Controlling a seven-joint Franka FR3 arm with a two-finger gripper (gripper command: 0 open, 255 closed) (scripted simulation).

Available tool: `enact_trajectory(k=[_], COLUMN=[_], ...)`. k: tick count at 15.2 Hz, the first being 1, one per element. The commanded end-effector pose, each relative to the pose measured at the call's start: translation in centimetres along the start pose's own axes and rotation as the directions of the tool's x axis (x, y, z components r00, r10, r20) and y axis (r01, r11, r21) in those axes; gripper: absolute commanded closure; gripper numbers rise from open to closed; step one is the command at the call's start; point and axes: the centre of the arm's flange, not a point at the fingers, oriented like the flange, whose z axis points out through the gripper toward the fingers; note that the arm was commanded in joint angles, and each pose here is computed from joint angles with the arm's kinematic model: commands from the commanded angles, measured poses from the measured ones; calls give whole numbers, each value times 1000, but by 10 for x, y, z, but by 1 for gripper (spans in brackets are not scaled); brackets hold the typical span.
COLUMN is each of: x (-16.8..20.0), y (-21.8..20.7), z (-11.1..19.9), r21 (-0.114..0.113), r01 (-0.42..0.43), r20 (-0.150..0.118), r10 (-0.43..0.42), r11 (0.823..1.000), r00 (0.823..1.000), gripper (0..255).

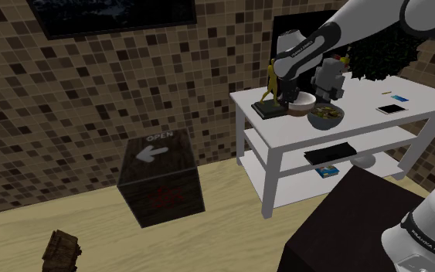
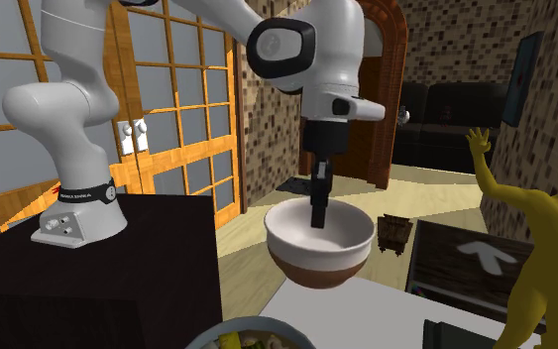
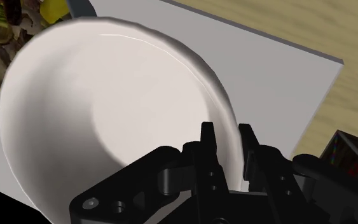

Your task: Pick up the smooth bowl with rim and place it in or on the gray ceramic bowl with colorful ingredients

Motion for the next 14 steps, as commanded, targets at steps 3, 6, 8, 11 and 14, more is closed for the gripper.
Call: enact_trajectory(k=[3, 6, 8, 11, 14], x=[-1, -1, -1, -13, -26], y=[4, 7, 8, 46, 83], z=[-22, -38, -45, -40, -36], r21=[0, 0, 0, 0, 0], r01=[0, 0, 0, 0, 0], r20=[0, 0, 0, 0, 0], r10=[0, 0, 0, 0, 0], r11=[1000, 1000, 1000, 1000, 1000], r00=[1000, 1000, 1000, 1000, 1000], gripper=[255, 255, 255, 255, 255])
